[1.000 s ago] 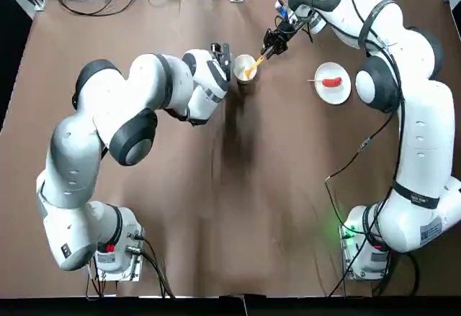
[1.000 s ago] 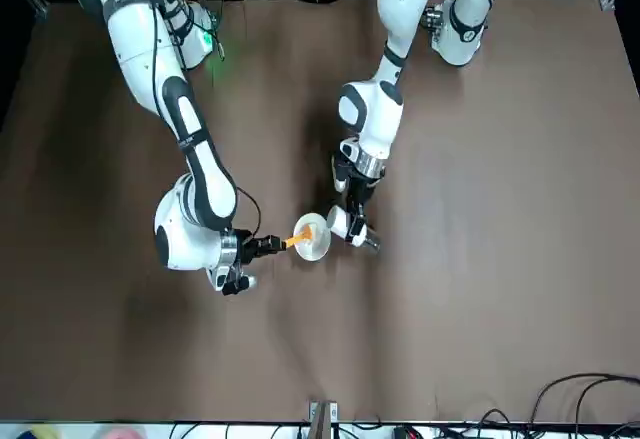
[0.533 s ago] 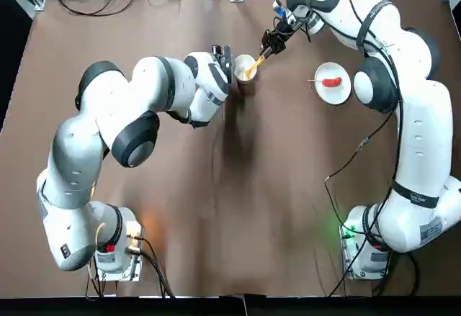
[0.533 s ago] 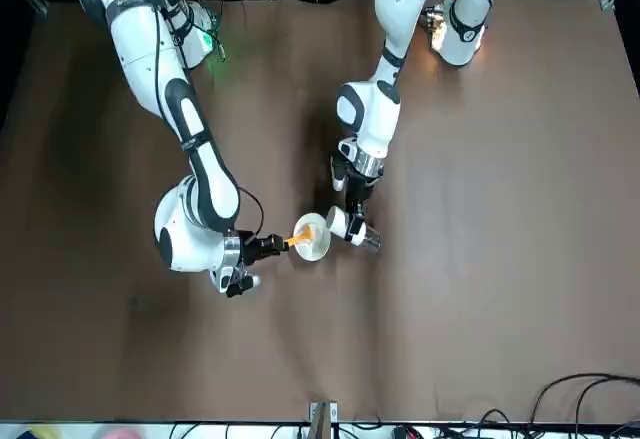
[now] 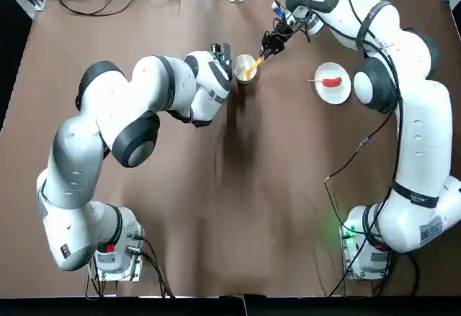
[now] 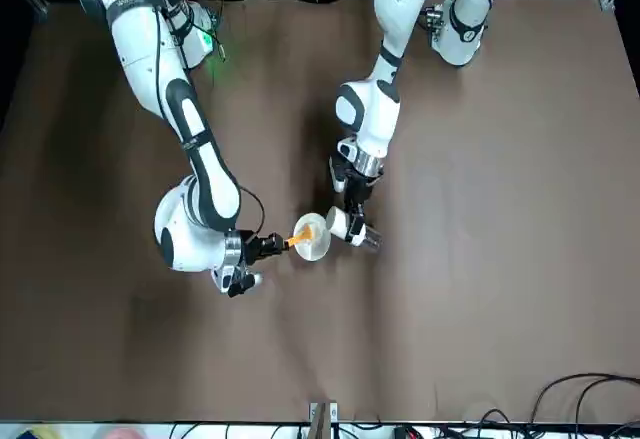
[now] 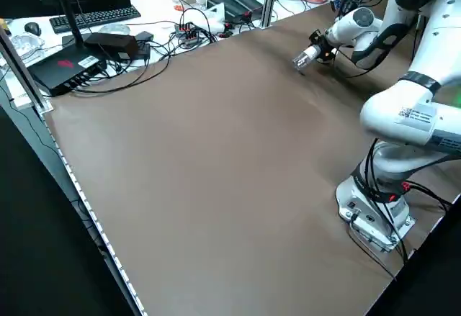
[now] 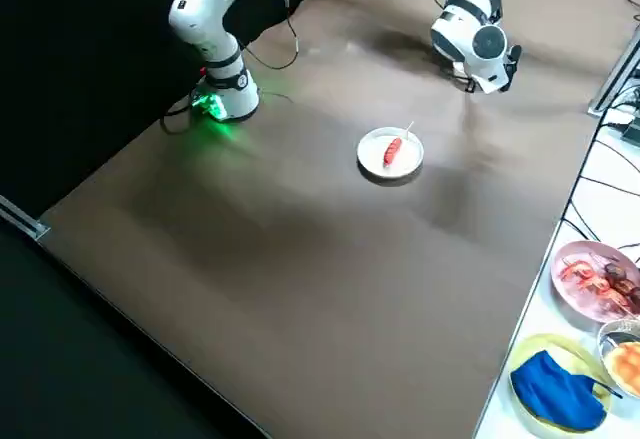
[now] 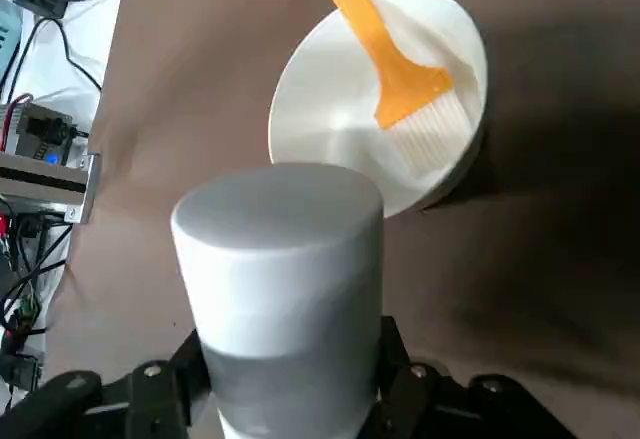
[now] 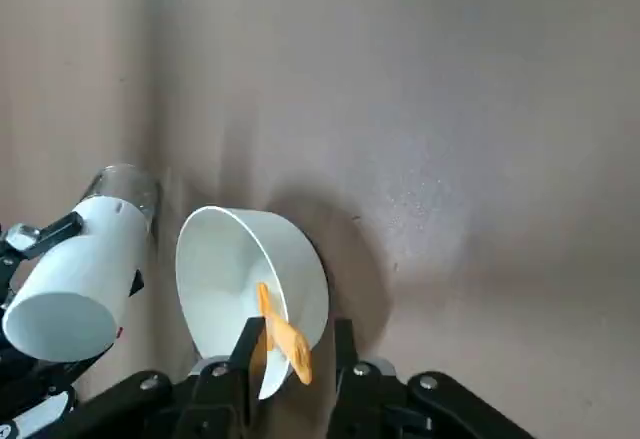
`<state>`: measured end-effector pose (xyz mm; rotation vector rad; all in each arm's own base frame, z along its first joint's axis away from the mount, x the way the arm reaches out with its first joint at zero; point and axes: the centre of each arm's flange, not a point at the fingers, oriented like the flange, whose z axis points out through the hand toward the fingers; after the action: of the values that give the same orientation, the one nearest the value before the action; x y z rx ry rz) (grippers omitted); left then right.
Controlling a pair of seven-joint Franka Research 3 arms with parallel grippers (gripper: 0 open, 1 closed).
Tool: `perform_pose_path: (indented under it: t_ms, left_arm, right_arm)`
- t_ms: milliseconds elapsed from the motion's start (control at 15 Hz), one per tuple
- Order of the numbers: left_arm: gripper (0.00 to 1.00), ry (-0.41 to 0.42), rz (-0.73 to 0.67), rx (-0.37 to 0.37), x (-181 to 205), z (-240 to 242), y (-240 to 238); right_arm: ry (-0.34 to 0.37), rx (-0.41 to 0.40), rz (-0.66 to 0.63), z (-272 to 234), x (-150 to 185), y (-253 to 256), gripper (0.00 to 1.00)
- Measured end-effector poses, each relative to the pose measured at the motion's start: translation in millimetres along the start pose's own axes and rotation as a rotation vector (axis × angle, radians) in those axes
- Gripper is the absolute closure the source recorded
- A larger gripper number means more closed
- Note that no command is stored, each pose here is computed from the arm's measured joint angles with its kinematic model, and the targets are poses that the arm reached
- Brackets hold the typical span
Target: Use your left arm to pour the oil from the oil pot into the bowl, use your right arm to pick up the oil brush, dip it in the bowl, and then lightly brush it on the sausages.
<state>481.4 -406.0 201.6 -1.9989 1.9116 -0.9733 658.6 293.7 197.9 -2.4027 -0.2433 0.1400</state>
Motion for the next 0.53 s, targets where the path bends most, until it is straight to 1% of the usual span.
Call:
perform_pose_path:
  t_ms: [533]
  left_arm:
    - [0.34,-0.001,-0.073,0.014,2.0,-2.2,-3.0]
  right_arm:
    - [-0.006,-0.001,0.001,4.7,-0.7,3.9,0.68]
